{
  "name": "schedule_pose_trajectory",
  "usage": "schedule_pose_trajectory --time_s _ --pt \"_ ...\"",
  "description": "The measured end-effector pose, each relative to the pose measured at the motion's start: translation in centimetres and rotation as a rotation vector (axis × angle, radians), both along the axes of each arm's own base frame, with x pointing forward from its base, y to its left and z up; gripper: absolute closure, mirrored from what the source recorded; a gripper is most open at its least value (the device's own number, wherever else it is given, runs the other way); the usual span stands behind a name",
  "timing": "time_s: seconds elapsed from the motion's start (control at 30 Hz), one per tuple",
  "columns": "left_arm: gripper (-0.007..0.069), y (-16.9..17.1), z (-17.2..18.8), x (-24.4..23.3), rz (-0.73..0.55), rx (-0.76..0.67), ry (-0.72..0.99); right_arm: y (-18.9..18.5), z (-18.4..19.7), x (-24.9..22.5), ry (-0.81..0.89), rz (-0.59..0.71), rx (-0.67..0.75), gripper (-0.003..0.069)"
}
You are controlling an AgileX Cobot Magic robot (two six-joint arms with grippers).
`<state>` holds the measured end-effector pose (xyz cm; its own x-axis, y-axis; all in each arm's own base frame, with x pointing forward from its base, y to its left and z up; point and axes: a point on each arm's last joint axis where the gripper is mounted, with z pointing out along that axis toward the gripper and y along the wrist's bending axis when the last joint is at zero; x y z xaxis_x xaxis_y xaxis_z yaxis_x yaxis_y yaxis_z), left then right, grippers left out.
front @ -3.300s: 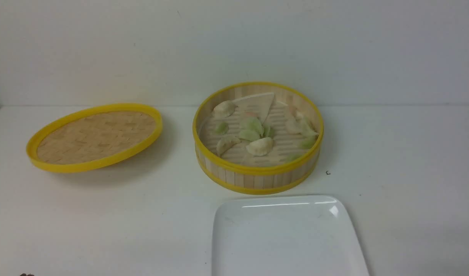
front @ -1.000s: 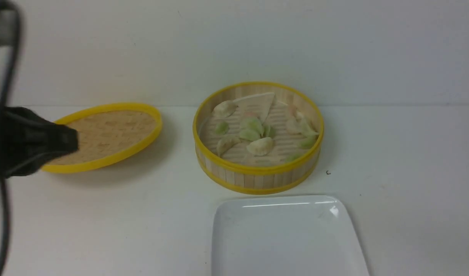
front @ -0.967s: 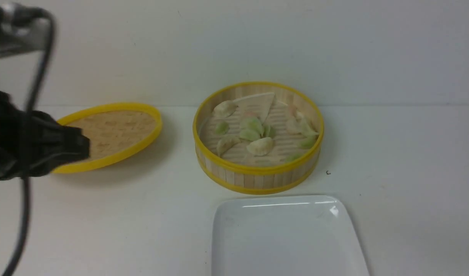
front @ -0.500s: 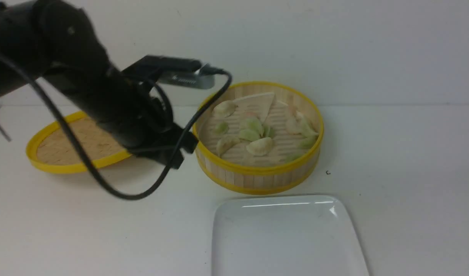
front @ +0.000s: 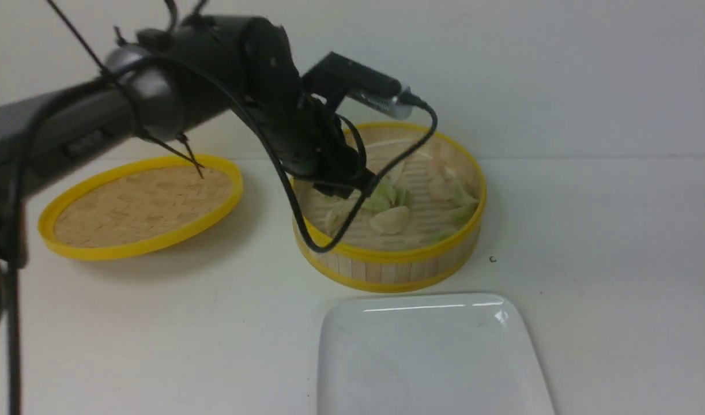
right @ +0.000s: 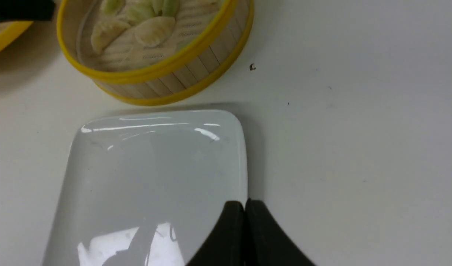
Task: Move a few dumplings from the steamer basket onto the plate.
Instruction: Use the left arm to grab a dumpling from the steamer, then use the left arm to put the dumpling into the plate
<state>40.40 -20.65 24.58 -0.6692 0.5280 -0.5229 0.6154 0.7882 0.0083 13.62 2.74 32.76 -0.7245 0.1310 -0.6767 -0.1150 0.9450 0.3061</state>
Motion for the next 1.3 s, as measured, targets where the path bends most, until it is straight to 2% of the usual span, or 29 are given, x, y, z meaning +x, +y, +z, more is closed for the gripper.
schedule_pose_trajectory --time_s 0.03,0.07,0.17,0.3,0.47,0.6,0.67,0.7,0.73,0.77,0.83,0.9,0.93,1.03,1.13,1.23,1.3 --pt "0.0313 -0.5 -1.4 0.4 -0.011 0.024 0.013 0.1 0.0 0.1 0.001 0.004 0.005 0.0673" --pt "0.0305 -0.5 -1.6 0.4 -0.012 0.028 0.016 0.1 0.0 0.1 0.001 0.005 0.004 0.0673" --pt "0.0192 -0.9 -4.1 1.6 -0.022 0.088 0.022 0.1 0.1 0.2 -0.019 0.018 0.006 0.0673" --pt "0.0151 -1.2 -5.9 2.9 0.006 0.118 0.022 0.3 0.2 0.2 -0.030 0.036 0.009 0.0673" --pt "0.0146 -1.5 -7.6 4.2 0.037 0.132 0.022 0.4 0.2 0.2 -0.033 0.043 0.025 0.0673" --pt "0.0207 -1.8 -7.9 4.7 0.087 0.115 0.049 0.5 0.3 0.2 -0.034 0.046 0.032 0.0673" --pt "0.0337 -1.8 -7.6 4.7 0.120 0.113 0.076 0.5 0.3 0.2 -0.034 0.047 0.036 0.0673" --pt "0.0369 -1.8 -7.6 4.7 0.122 0.119 0.085 0.5 0.3 0.2 -0.034 0.047 0.036 0.0673" --pt "0.0458 -1.6 -7.1 4.6 0.127 0.138 0.106 0.5 0.3 0.2 -0.035 0.049 0.035 0.0673" --pt "0.0469 -1.6 -6.4 4.6 0.130 0.143 0.106 0.5 0.3 0.2 -0.035 0.049 0.034 0.0673" --pt "0.0456 -1.5 -4.6 4.6 0.136 0.147 0.103 0.5 0.3 0.2 -0.037 0.056 0.030 0.0673" --pt "0.0453 -1.3 -1.0 4.1 0.146 0.131 0.086 0.5 0.3 0.2 -0.040 0.061 0.024 0.0673" --pt "0.0453 -1.2 -0.7 4.0 0.146 0.131 0.091 0.5 0.3 0.2 -0.040 0.062 0.023 0.0673" --pt "0.0453 -0.8 5.8 1.9 0.135 0.048 0.073 0.5 0.3 0.2 -0.041 0.065 0.022 0.0673" --pt "0.0453 -0.7 9.7 -0.5 0.082 -0.051 0.063 0.5 0.3 0.2 -0.042 0.067 0.023 0.0673" --pt "0.0453 -1.5 10.5 -3.1 0.028 -0.095 0.111 0.6 0.3 0.2 -0.042 0.067 0.023 0.0673" --pt "0.0453 -2.6 9.0 -4.9 -0.014 -0.070 0.178 0.6 0.3 0.2 -0.042 0.067 0.023 0.0673"
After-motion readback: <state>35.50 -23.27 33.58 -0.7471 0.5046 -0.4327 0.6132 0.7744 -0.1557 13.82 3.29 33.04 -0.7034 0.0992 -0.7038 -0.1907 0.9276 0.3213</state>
